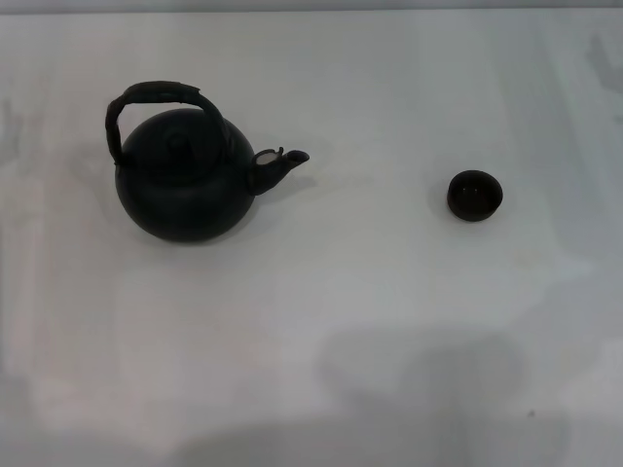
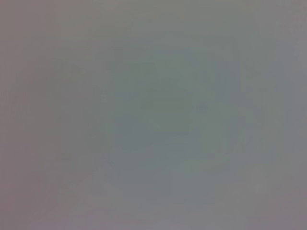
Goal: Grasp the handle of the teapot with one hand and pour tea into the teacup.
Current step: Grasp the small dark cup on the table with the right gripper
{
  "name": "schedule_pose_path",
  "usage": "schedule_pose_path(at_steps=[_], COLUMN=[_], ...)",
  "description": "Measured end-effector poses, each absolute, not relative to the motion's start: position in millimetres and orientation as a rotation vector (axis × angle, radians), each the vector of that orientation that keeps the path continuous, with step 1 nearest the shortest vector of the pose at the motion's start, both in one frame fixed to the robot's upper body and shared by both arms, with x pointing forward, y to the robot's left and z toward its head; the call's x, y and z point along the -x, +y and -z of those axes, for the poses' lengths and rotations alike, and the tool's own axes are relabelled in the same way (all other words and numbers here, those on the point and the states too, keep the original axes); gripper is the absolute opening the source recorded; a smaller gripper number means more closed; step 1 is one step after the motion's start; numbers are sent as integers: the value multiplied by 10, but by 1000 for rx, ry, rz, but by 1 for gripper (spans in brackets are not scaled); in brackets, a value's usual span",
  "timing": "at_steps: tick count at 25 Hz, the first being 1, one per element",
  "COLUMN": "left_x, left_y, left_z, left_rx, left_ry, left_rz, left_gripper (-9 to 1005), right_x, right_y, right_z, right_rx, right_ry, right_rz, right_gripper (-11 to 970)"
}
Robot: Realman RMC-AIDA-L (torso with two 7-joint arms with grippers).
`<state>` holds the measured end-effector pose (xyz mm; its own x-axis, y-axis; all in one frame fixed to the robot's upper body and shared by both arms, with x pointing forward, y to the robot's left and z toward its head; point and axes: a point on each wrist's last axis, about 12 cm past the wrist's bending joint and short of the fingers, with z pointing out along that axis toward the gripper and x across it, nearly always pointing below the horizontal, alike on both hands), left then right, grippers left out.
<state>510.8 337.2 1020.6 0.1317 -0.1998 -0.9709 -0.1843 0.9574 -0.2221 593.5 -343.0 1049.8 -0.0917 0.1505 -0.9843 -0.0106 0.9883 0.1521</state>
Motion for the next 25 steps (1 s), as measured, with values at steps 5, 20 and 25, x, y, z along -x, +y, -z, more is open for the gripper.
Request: schedule_pose_path(at_steps=[5, 20, 25], left_x=[-5108, -5079, -5091], left_y=[3367, 3356, 3351], left_z=[-10206, -10183, -10189], left_rx=[322, 333, 332], left_ry=[1446, 1451, 1450], left_rz=[13, 17, 19], left_gripper=[893, 893, 893], right_x=[-5940, -6168, -6343], right_y=[-3424, -3182, -2978], right_z=[-10501, -10646, -10837], right_rx=[-106, -53, 121], right_ry=[1658, 1699, 1746], right_rz=[-137, -336, -423], right_gripper=[859, 858, 857])
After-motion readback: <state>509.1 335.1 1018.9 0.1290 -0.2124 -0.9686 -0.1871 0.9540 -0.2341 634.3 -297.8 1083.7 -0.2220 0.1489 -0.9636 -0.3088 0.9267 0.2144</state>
